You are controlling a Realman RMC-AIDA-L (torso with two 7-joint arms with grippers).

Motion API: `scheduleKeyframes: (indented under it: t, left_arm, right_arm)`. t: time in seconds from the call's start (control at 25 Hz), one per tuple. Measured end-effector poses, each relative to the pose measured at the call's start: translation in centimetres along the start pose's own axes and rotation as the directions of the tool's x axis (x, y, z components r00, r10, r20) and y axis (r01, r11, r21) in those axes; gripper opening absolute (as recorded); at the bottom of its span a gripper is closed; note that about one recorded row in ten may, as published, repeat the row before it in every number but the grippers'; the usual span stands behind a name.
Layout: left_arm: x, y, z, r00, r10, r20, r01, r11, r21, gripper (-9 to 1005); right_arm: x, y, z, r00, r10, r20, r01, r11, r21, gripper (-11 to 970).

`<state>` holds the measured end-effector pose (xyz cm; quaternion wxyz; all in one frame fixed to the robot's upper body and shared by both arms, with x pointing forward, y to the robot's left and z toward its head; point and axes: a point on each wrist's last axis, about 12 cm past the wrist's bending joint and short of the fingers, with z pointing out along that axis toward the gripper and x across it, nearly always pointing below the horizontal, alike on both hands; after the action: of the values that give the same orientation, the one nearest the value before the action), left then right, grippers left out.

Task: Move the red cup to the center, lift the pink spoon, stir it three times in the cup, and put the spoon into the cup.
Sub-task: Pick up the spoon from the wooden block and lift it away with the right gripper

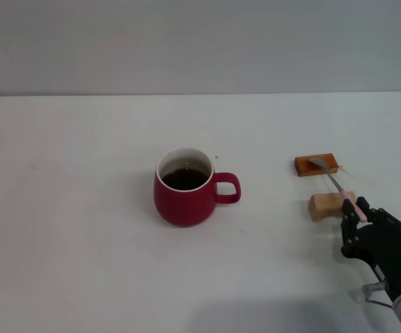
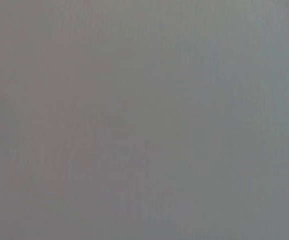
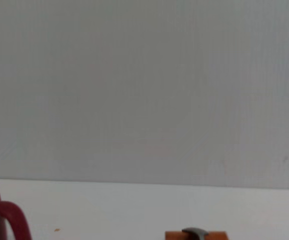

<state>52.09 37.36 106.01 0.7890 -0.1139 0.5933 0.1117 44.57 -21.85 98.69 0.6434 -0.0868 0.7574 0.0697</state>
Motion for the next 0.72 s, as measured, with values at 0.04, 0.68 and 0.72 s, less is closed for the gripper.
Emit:
scheduleKeyframes:
  t: [0.04, 0.68, 0.72]
  left_arm:
    - [0.0, 0.0, 0.0, 1.000, 0.000, 0.000, 0.000, 1.000, 0.000, 846]
    - [0.0, 0.2, -0.1, 1.000, 0.003, -0.002, -0.003, 1.000, -0.003, 846]
    - [0.0, 0.2, -0.1, 1.000, 0.003, -0.002, -0.003, 1.000, -0.003, 846]
  right_arm:
    - [-0.1, 0.0, 0.0, 1.000, -0.006, 0.003, 0.006, 1.000, 0.004, 160]
    - [-1.3, -0.2, 0.4, 0.999, -0.023, 0.046, 0.021, 0.999, 0.042, 160]
    - [-1.3, -0.2, 0.4, 0.999, -0.023, 0.046, 0.021, 0.999, 0.042, 159]
